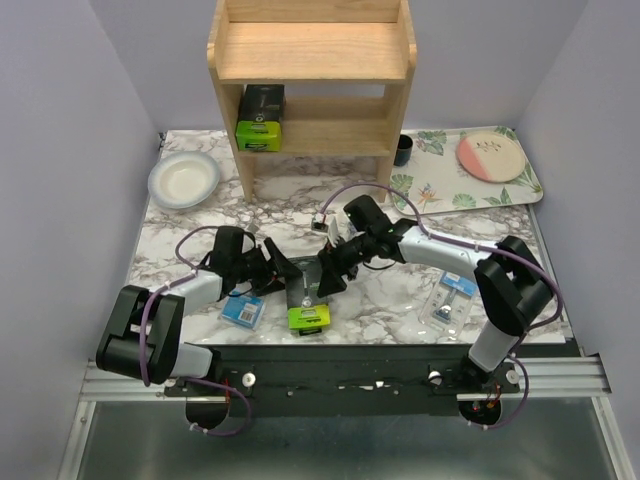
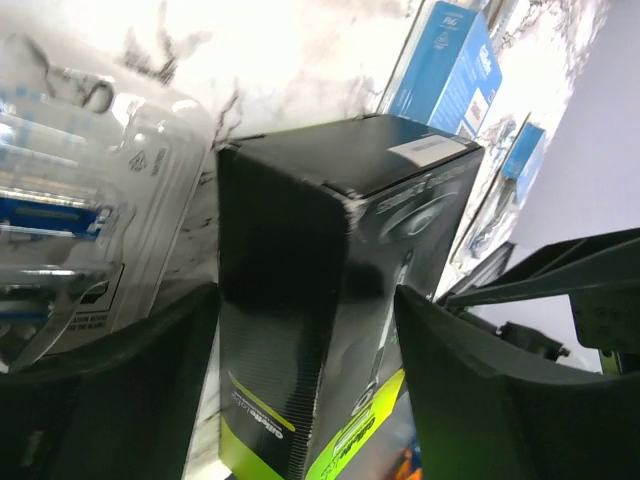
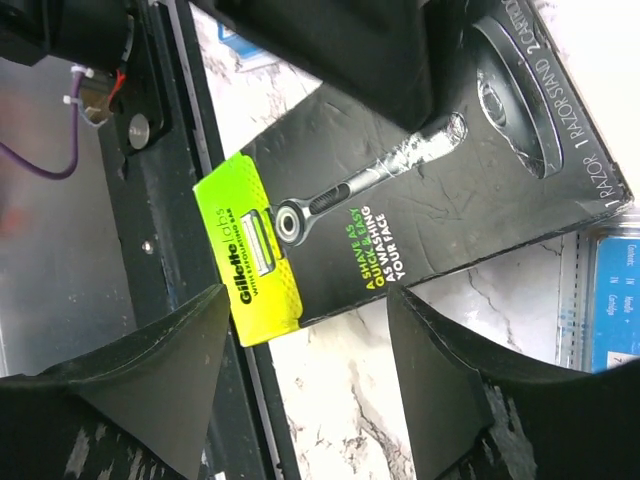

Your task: Place and organize the shaving razors onto the shelf

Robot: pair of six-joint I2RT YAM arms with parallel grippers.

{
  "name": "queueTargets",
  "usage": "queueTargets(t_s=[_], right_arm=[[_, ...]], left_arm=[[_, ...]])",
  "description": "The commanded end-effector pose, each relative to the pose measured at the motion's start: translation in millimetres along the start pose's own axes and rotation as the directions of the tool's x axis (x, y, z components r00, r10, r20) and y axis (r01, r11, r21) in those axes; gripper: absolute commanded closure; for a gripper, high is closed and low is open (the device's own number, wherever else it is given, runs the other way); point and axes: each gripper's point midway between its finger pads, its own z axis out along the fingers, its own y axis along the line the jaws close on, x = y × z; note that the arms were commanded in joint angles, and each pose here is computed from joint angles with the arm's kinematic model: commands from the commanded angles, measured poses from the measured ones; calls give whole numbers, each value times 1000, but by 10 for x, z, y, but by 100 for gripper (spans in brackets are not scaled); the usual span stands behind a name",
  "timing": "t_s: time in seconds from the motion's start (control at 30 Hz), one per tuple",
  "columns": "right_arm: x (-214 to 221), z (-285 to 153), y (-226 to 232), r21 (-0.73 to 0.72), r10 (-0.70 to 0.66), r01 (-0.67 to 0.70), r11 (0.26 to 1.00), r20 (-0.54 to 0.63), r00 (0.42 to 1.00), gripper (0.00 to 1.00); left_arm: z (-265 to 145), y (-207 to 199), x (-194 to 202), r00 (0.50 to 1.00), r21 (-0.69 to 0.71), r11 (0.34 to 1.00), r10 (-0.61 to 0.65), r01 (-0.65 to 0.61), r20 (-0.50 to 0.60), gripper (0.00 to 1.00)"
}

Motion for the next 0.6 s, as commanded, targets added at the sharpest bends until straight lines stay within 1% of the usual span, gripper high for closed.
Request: queueTargets(t_s=[0.0,0.03,0.07,0.1,0.13,0.17,0.2,0.23,0.3,0.37,0.4,0.43,0.47,0.57], right_arm=[[9,-47,47,21,59,-59,998,20,998,26],[25,-48,24,27,77,-78,997,28,997,26],[86,-49,11,33,103,-104,994,26,994,25],[122,-54,4,39,151,-152,988,28,988,23],[118,-68,-31,48,171,-173,984,45,984,22],[133,-76,-39,51,193,-196,979,51,980,21],[227,-73,-60,57,259,-261,964,47,965,20],[203,-87,-96,53,276,-279,959,72,959,19],[296,-68,-117,36,358,-361,932,77,931,18],[286,-53,-187,40,391,-397,917,107,914,16],[308,-30,-214,38,445,-452,891,111,889,15],[326,-20,-245,34,471,-477,878,116,875,15],[295,2,-243,11,477,-482,876,124,870,15],[330,85,-295,0,540,-544,839,116,834,14]], left_arm=[[22,-32,-1,998,55,997,49,-51,36,27],[29,9,28,998,53,997,55,-57,29,34],[39,53,42,998,42,998,53,-54,27,38],[48,117,63,999,18,999,42,-42,22,40],[51,213,66,999,-15,1000,25,-24,29,44],[37,313,106,1000,-53,999,2,-1,20,45],[16,383,105,1000,-75,997,-13,15,26,47],[-7,484,120,999,-103,994,-29,32,31,50],[-77,659,87,997,-152,987,-47,56,57,50],[-121,827,142,996,-201,977,-61,72,62,49],[-131,892,136,996,-222,972,-55,71,76,48],[-139,950,175,996,-235,969,-58,73,71,45],[-142,978,174,996,-243,968,-54,70,74,43],[-113,993,201,998,-232,971,-43,55,54,41]])
